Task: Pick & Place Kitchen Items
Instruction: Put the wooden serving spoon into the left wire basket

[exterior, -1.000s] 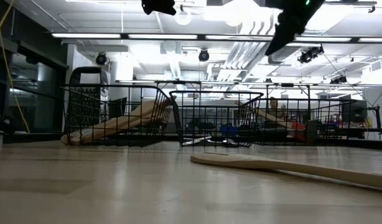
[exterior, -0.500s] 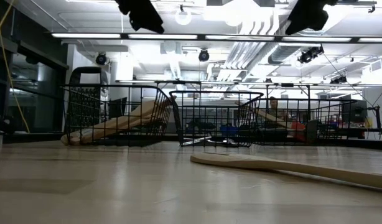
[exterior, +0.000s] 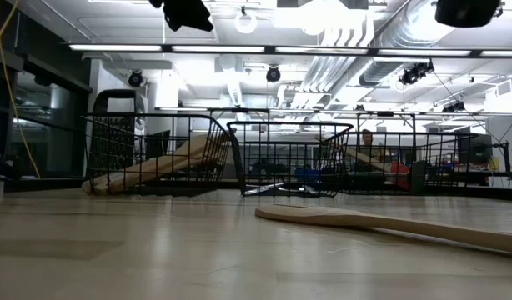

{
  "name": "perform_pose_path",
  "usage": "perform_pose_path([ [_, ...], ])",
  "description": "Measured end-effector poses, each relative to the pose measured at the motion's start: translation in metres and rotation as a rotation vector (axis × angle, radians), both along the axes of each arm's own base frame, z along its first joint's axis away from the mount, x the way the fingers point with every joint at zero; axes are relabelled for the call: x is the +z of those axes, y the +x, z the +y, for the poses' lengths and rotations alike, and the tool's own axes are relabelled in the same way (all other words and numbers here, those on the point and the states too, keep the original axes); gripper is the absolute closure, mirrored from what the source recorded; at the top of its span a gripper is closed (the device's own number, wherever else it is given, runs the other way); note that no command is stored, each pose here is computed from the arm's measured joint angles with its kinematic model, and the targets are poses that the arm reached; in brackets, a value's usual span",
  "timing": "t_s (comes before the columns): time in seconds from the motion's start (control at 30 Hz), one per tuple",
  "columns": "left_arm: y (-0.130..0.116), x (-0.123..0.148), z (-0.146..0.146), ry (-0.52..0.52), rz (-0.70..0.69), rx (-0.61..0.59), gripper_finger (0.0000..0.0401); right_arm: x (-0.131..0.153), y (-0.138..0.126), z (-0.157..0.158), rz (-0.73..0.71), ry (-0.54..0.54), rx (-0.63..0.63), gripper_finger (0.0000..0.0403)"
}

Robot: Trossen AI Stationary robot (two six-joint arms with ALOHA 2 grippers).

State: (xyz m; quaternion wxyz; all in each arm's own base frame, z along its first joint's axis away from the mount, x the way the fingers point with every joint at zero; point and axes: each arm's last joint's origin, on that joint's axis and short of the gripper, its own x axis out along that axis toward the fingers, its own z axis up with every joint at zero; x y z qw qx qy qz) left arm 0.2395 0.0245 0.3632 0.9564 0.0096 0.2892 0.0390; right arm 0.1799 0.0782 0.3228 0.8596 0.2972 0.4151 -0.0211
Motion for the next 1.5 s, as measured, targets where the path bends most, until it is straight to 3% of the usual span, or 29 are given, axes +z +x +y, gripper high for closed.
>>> perform_pose_path([
  [0.37, -0.002, 0.002, -0.035, 0.024, -0.003, -0.068, 0.0228, -0.018, 0.023, 0.047, 0.044, 0.144, 0.027, 0.0228],
  [0.63, -0.006, -0.001, -0.063, 0.022, 0.015, -0.09, 0.0228, -0.037, 0.048, 0.089, -0.005, 0.226, 0.092, 0.0242],
  [0.97, -0.012, 0.0, -0.091, -0.004, 0.002, -0.126, 0.0228, -0.081, 0.061, 0.128, 0.205, 0.346, 0.096, 0.0258],
  [1.33, -0.015, -0.001, -0.104, -0.015, -0.006, -0.101, 0.0228, -0.118, 0.087, 0.145, 0.306, 0.297, 0.152, 0.0259],
  [1.5, -0.014, -0.006, -0.107, -0.016, 0.024, -0.088, 0.0228, -0.128, 0.098, 0.141, 0.241, 0.218, 0.052, 0.0259],
])
